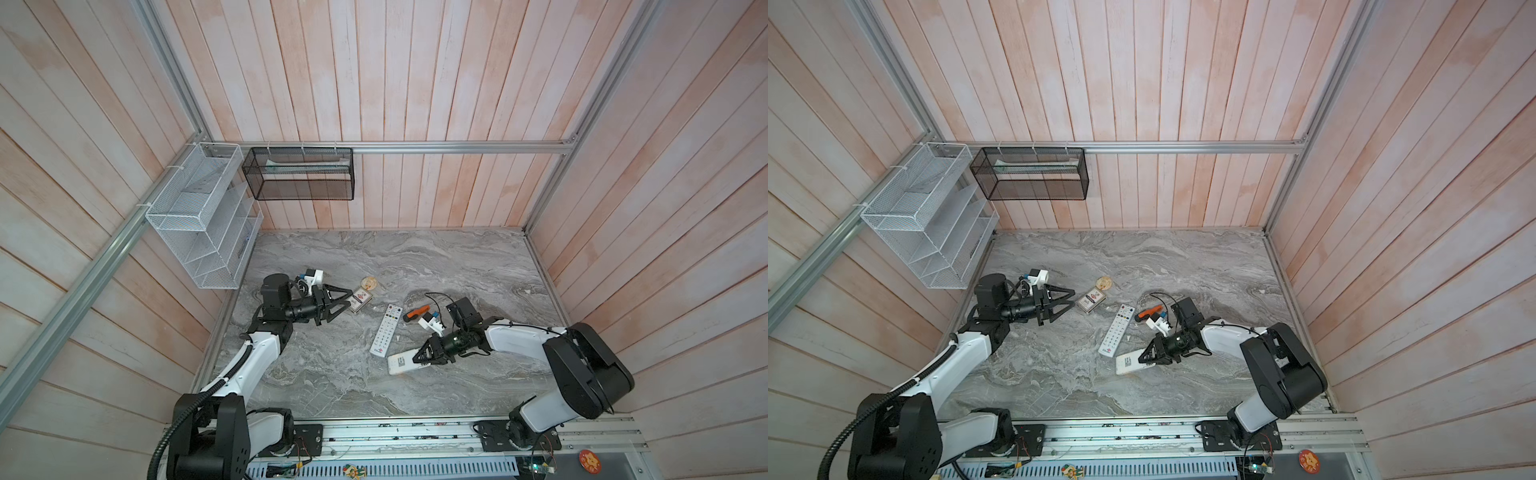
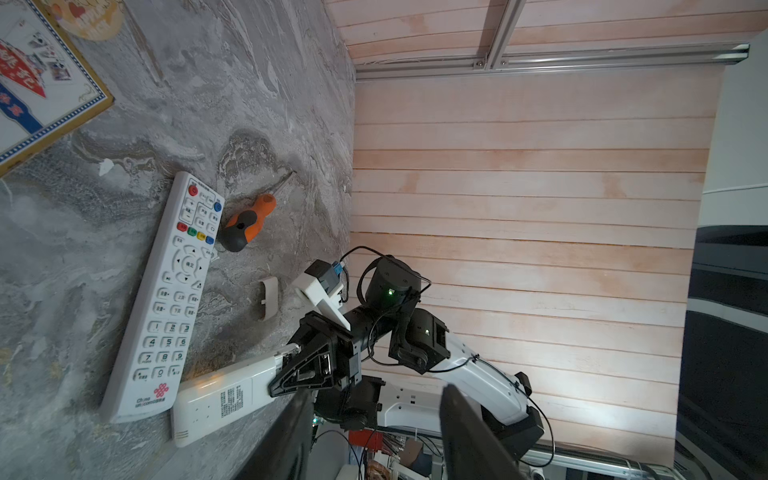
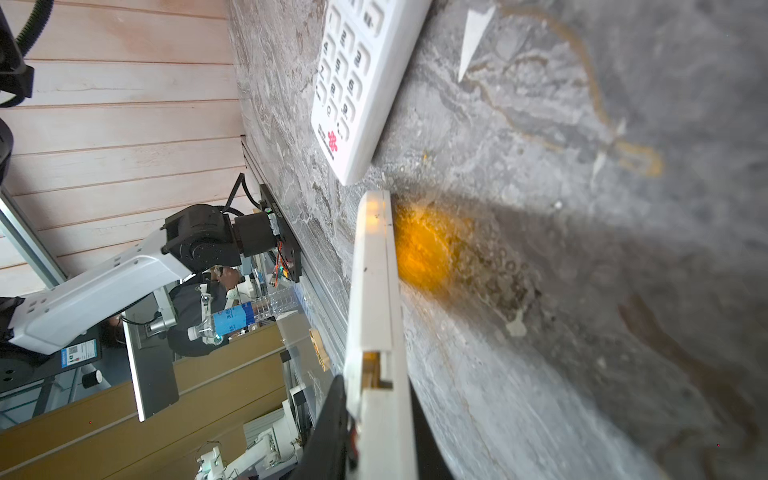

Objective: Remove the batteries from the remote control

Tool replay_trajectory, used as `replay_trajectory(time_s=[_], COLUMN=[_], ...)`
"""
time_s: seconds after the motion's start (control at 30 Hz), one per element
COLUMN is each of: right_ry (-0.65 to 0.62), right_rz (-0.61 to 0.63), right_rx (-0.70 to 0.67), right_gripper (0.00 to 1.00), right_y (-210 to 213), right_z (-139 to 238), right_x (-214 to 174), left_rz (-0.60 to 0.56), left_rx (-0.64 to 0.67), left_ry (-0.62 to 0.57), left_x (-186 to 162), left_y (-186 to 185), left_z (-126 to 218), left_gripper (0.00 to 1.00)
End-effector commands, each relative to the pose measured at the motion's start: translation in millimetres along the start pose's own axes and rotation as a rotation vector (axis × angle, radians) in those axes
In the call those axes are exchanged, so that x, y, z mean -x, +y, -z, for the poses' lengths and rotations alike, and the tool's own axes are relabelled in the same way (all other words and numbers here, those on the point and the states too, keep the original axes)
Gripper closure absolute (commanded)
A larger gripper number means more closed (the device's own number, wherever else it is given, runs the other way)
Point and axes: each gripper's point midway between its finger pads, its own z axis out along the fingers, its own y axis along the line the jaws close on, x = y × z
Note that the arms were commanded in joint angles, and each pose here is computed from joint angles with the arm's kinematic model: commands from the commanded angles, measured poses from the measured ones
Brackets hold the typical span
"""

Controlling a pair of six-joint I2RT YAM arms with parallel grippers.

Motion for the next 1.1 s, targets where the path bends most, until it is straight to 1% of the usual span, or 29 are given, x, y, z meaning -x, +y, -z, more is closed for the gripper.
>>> replay_trajectory(time_s=[0.0,0.2,0.37,0.43,0.53,0.67,0.8,0.93,1.07], right_ry=[-0.025,-0.005,0.001,-0.001,-0.017,-0.043,-0.074,-0.099,-0.162], right_rz=[-0.004,-0.029,-0.048,-0.055,-0.061,-0.066,-0.052,-0.03,-0.044], right_rx=[-0.065,-0.096,-0.151,-0.186,-0.273,-0.431,-0.536,-0.571,-0.565], right_gripper=[0.78,0.63,0.47,0.41,0.34,0.3,0.29,0.27,0.27], right_y=[-20,-32,-40,-43,-51,-67,-75,-72,-53], right_z=[-7,-13,-12,-9,-2,11,24,31,42], right_x=[14,19,21,22,25,31,40,49,69], left_rz=[-0.016,-0.012,-0.012,-0.011,-0.012,-0.014,-0.015,-0.018,-0.034], left_rx=[-0.003,0.003,0.004,0.004,0.004,0.003,0.003,0.005,0.014], left_ry=[0.004,0.011,0.013,0.013,0.013,0.015,0.016,0.013,0.003], left_x=[1,0,1,2,4,6,6,5,4], left_y=[0,3,5,5,5,5,5,5,3], left_z=[0,0,-1,-2,-2,-3,-3,-3,-1], left_gripper=[0.48,0.47,0.47,0.46,0.46,0.46,0.46,0.46,0.46])
